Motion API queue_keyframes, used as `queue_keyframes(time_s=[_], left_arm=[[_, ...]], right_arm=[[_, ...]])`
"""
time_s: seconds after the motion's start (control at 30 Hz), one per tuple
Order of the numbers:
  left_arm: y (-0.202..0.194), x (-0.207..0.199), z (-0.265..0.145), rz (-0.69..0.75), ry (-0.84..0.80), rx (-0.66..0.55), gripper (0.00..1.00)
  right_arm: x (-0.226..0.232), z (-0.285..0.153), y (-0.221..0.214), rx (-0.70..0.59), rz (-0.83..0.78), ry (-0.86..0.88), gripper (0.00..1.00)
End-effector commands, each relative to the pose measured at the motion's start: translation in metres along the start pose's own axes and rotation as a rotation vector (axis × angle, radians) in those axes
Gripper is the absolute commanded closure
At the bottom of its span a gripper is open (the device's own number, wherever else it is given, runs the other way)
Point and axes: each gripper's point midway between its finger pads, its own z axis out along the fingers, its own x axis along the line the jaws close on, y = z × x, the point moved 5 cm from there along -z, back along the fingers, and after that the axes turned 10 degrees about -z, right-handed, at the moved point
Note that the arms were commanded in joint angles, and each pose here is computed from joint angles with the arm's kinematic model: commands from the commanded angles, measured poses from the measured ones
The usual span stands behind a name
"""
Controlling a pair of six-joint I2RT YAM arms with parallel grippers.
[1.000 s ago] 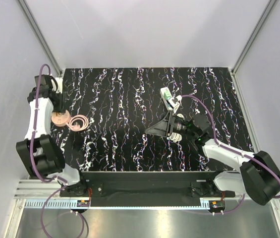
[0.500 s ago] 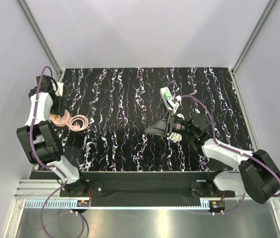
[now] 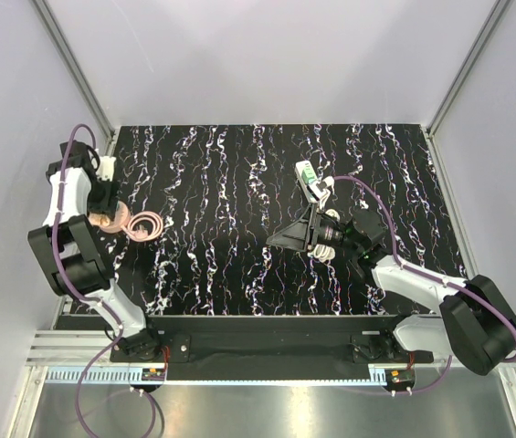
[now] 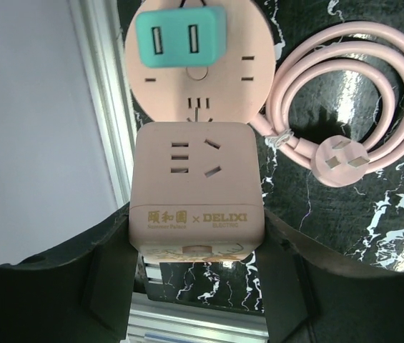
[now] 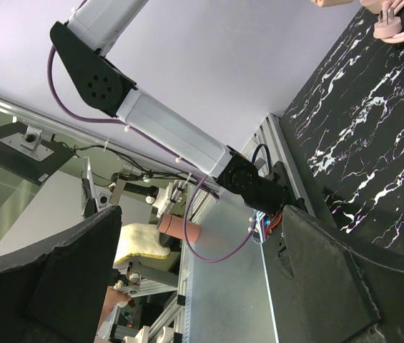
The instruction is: Insert the plug
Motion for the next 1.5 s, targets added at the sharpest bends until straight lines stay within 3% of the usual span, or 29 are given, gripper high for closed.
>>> queue_keyframes(time_s=[0.0, 0.53, 0.77, 1.13, 1.47], left_arm=[[0.016, 0.0, -0.004, 0.017, -0.028, -0.036, 1.0], [0.037, 0.016, -0.005, -0.029, 0.044, 0.018, 1.0], [0.02, 0.008, 0.009, 0.012, 0.022, 0.162, 1.0], [0.021, -0.003, 0.013, 0.082, 0.054, 0.26, 1.0], [0.035, 0.004, 0.002, 0.063, 0.113, 0.24, 1.0]], right_arm=[[0.001, -0.001, 0.003, -0.019, -0.015, 0.002, 0.0], [0.002, -0.001, 0.004, -0.022, -0.014, 0.007, 0.0], [0.0, 0.0, 0.002, -0.016, -0.007, 0.005, 0.0], [0.002, -0.001, 0.003, -0.019, -0.014, 0.004, 0.0], [0.004, -0.002, 0.003, -0.018, -0.019, 0.01, 0.0]])
